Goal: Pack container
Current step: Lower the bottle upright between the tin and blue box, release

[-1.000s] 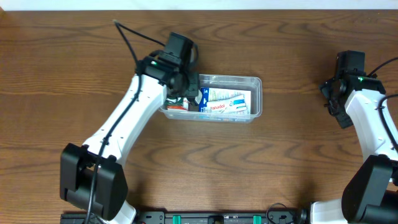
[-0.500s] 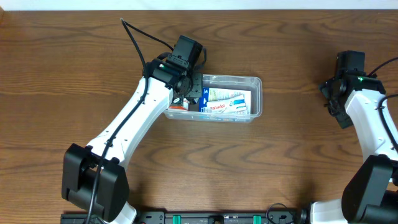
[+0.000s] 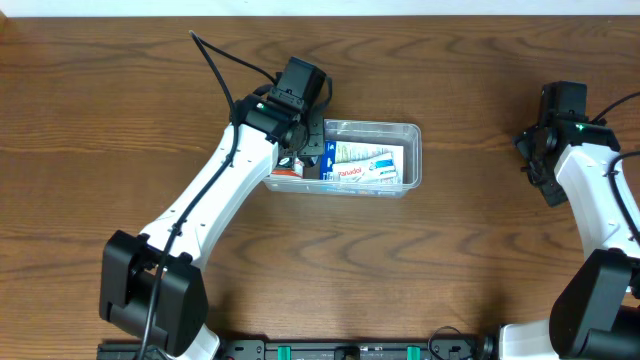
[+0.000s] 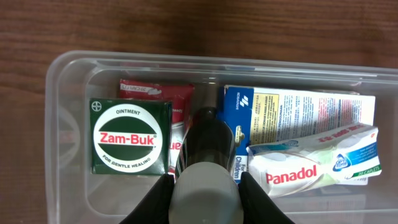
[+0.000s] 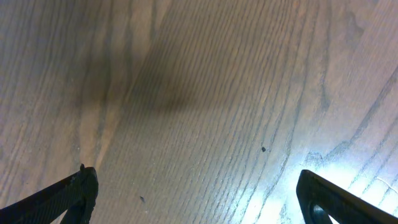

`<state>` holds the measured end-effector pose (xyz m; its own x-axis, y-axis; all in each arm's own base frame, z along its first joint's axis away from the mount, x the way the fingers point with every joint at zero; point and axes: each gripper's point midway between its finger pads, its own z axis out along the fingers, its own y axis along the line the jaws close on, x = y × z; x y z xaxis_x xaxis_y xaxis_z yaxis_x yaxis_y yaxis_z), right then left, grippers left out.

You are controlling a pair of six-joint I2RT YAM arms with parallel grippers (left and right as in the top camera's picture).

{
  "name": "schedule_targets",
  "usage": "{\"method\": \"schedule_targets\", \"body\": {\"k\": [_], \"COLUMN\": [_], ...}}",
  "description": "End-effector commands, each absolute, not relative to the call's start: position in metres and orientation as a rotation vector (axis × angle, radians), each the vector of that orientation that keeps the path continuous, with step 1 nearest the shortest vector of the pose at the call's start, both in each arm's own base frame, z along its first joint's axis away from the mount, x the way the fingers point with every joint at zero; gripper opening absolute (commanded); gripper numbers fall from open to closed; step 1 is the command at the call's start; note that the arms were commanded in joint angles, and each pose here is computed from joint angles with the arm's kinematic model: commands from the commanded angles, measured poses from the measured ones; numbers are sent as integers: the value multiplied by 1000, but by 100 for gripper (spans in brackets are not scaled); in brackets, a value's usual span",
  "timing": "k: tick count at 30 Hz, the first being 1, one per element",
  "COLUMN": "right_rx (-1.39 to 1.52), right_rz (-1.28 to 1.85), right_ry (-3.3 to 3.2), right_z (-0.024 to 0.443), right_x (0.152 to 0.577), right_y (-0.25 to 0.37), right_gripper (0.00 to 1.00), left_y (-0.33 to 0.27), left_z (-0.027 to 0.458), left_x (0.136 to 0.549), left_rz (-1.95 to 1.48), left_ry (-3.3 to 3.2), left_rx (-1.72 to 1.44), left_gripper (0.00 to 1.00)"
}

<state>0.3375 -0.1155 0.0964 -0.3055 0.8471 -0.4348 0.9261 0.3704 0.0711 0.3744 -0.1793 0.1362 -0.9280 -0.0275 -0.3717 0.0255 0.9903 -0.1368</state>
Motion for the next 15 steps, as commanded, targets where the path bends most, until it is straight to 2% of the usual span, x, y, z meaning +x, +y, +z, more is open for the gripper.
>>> {"method": "schedule_targets", "body": {"k": [1, 15], "right_rx": [1561, 1561], "right_rz": [-281, -281], "right_ry": [2224, 2224], "right_z": [95, 95], "right_x": [336, 336], "right_y": [-118, -118], "right_gripper": [99, 99], "left_y": [-183, -184], "left_z": [137, 120], "left_x": [380, 381], "left_rz": [-191, -163], "left_ry": [2741, 2776], "left_rx": [-53, -47], "left_gripper": [24, 24]}}
